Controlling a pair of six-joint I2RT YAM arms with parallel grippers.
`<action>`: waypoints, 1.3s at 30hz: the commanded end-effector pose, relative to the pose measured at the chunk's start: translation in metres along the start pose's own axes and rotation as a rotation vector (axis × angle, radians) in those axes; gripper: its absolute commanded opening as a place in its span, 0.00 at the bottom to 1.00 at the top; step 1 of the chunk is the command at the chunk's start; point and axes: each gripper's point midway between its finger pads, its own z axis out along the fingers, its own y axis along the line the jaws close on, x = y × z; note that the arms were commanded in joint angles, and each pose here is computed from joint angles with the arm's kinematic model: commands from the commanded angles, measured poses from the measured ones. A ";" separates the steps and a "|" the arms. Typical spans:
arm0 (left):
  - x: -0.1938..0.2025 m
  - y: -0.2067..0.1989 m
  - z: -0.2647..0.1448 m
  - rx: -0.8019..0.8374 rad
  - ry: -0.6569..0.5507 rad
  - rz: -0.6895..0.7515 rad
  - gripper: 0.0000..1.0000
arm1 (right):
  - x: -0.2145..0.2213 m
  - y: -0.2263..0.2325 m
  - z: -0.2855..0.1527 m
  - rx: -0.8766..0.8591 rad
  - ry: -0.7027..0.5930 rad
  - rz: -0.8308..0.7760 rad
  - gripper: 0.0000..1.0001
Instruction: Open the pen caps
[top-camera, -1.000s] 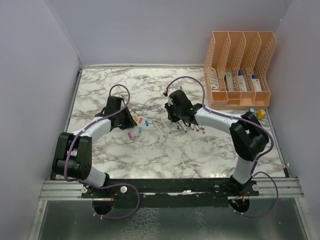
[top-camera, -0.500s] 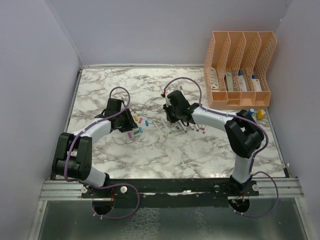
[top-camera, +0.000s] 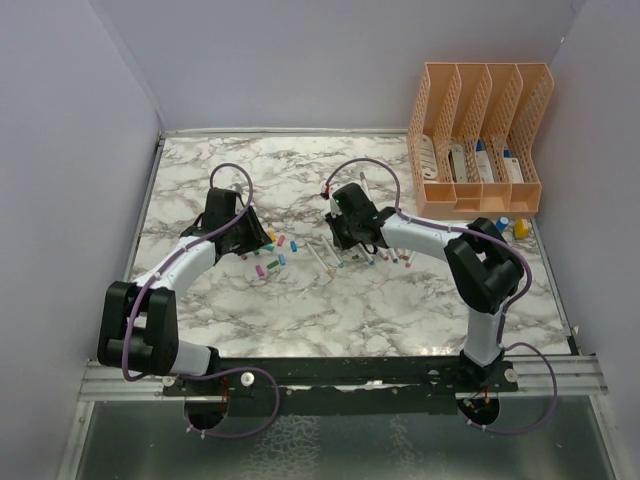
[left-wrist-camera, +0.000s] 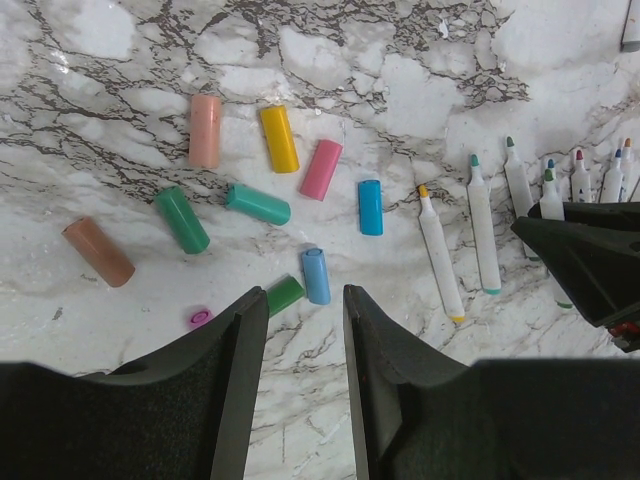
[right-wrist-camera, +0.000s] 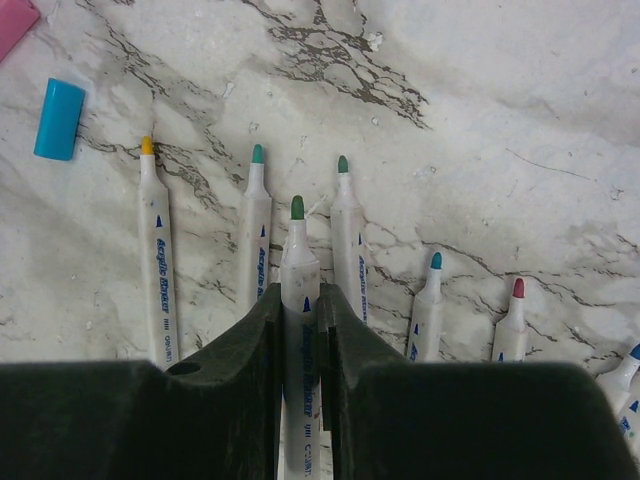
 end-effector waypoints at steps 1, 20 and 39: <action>-0.014 -0.003 -0.007 -0.003 -0.046 0.002 0.39 | -0.012 0.002 -0.002 -0.016 -0.026 0.009 0.18; -0.031 -0.025 -0.018 0.094 -0.108 0.002 0.68 | -0.095 -0.073 -0.040 0.224 -0.204 0.119 0.59; -0.051 -0.066 -0.048 0.302 -0.213 -0.001 0.99 | -0.102 -0.184 0.052 0.310 -0.089 0.189 0.64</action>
